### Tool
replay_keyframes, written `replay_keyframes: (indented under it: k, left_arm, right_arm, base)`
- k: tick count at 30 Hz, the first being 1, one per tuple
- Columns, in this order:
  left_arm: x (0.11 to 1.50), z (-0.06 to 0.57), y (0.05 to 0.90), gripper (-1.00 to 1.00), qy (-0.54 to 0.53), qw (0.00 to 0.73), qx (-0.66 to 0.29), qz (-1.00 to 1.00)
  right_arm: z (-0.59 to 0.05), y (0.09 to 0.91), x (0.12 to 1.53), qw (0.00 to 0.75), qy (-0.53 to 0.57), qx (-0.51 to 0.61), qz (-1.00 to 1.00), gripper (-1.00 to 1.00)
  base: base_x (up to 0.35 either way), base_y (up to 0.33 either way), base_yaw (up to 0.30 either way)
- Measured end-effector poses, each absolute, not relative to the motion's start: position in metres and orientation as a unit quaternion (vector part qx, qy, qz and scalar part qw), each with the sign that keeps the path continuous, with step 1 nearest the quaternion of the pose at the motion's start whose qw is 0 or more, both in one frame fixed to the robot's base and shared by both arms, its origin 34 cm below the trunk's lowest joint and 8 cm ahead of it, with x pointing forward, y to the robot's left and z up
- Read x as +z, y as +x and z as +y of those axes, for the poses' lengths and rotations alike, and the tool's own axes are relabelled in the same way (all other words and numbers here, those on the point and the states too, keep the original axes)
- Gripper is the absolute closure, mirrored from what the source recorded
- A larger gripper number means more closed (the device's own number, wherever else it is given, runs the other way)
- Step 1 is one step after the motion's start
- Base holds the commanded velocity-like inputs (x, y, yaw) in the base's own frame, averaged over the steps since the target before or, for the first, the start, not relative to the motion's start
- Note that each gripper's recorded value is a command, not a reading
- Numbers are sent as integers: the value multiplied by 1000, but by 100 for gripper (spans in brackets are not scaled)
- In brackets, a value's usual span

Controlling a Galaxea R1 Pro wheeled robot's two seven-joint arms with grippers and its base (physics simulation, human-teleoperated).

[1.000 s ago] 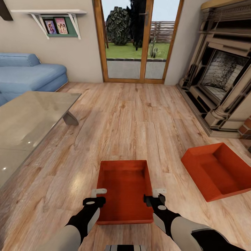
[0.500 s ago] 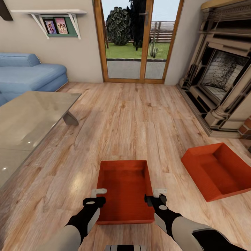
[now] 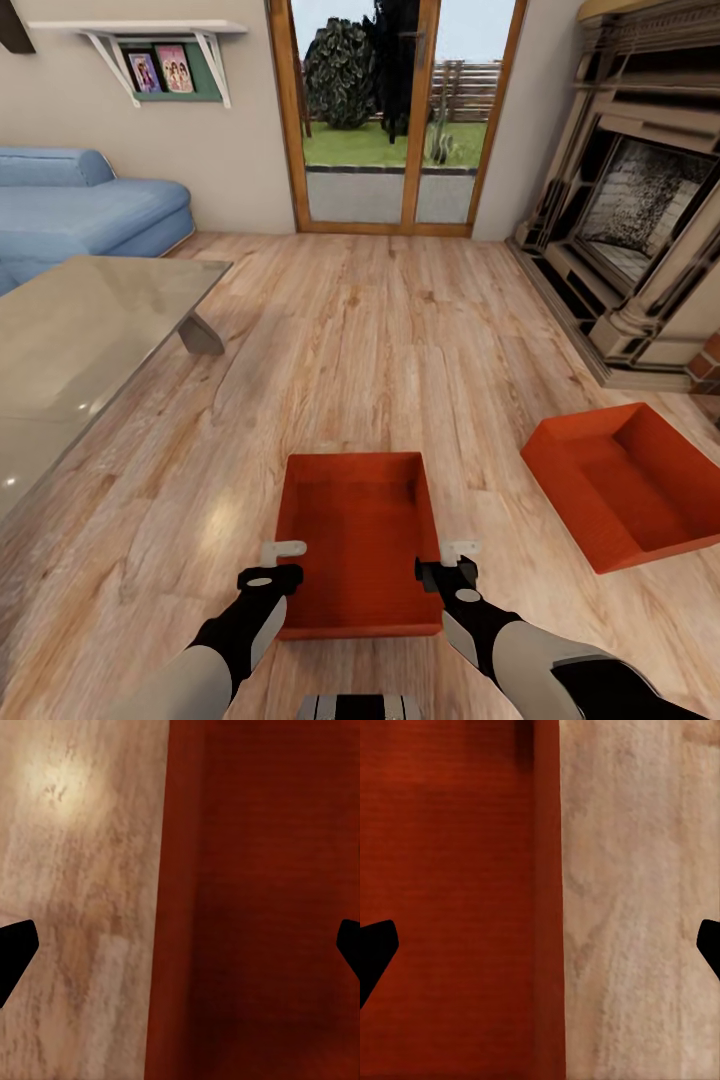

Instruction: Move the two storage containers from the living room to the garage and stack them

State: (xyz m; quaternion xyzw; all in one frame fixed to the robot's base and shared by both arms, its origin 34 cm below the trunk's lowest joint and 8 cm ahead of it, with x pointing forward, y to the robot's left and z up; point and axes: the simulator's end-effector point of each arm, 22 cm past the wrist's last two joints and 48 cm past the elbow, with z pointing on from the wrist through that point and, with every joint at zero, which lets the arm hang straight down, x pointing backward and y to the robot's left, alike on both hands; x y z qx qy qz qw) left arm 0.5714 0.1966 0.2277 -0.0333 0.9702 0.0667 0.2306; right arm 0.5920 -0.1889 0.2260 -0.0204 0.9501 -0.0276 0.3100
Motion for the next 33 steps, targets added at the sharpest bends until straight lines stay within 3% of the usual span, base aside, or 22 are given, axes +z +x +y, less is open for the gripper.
replay_keyframes:
  k: [33]
  left_arm:
    - [217,198,570,-100,-22,235,70,969]
  right_arm:
    - [-189,589,215,310,-20,-28,950,-100]
  base:
    - [0,0,0]
